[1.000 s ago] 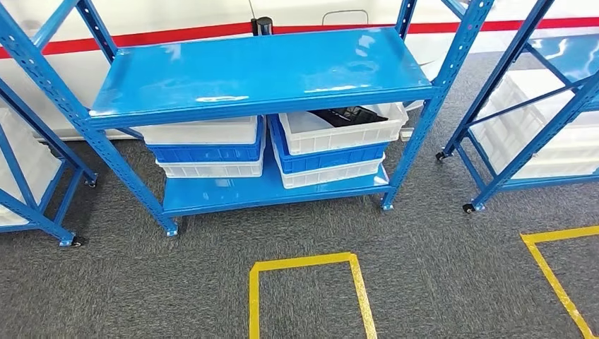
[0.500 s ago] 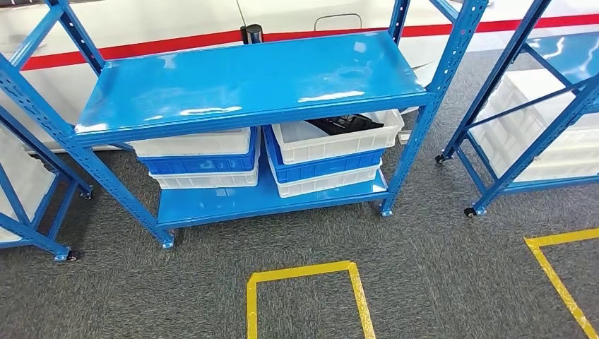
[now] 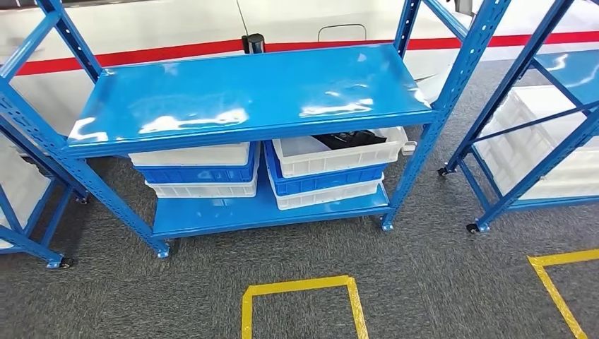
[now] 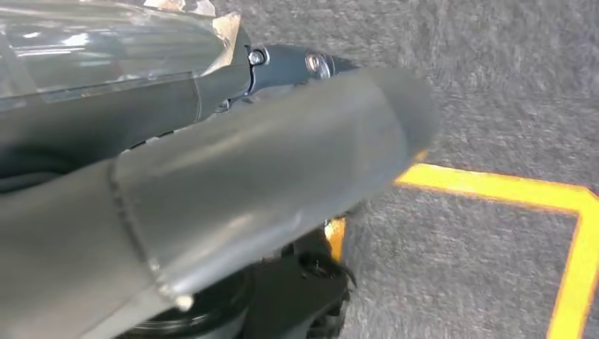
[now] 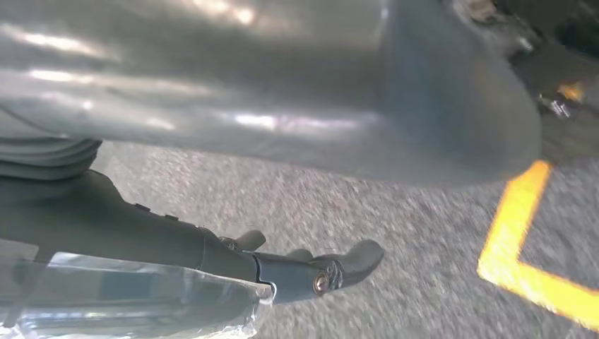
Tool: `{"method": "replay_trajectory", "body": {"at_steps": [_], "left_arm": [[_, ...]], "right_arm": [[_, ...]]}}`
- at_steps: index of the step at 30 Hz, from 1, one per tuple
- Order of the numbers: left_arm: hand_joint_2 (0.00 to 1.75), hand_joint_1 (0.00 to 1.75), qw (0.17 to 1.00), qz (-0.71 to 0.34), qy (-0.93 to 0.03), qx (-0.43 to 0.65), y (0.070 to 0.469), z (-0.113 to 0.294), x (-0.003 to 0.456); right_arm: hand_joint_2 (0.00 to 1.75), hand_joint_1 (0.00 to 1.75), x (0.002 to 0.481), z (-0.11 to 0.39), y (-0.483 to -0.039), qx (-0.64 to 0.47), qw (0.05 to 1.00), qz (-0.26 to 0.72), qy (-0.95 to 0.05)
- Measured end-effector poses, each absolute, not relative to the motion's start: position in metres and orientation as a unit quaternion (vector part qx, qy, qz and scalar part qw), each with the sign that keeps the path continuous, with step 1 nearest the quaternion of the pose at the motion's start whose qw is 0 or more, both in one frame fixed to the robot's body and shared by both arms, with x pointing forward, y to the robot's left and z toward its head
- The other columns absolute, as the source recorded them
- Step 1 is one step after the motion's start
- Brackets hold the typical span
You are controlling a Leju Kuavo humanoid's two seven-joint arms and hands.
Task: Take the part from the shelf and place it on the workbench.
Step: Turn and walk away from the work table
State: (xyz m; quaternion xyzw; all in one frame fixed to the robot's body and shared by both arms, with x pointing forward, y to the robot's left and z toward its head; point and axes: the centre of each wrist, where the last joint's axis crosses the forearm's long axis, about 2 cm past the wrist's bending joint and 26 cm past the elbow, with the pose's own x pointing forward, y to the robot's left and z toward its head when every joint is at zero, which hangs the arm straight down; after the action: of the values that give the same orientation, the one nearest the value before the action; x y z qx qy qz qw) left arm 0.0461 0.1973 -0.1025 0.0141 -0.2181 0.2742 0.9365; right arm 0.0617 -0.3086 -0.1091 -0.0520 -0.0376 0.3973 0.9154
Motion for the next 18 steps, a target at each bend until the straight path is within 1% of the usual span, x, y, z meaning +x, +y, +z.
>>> {"method": "replay_trajectory", "body": {"at_steps": [18], "left_arm": [[0.0,0.0,0.937,0.27,-0.22,0.016,0.2008,-0.1031,0.0468]], "right_arm": [[0.0,0.0,0.0639,-0.1089,-0.3058,-0.051,0.916,0.395,-0.043]]}}
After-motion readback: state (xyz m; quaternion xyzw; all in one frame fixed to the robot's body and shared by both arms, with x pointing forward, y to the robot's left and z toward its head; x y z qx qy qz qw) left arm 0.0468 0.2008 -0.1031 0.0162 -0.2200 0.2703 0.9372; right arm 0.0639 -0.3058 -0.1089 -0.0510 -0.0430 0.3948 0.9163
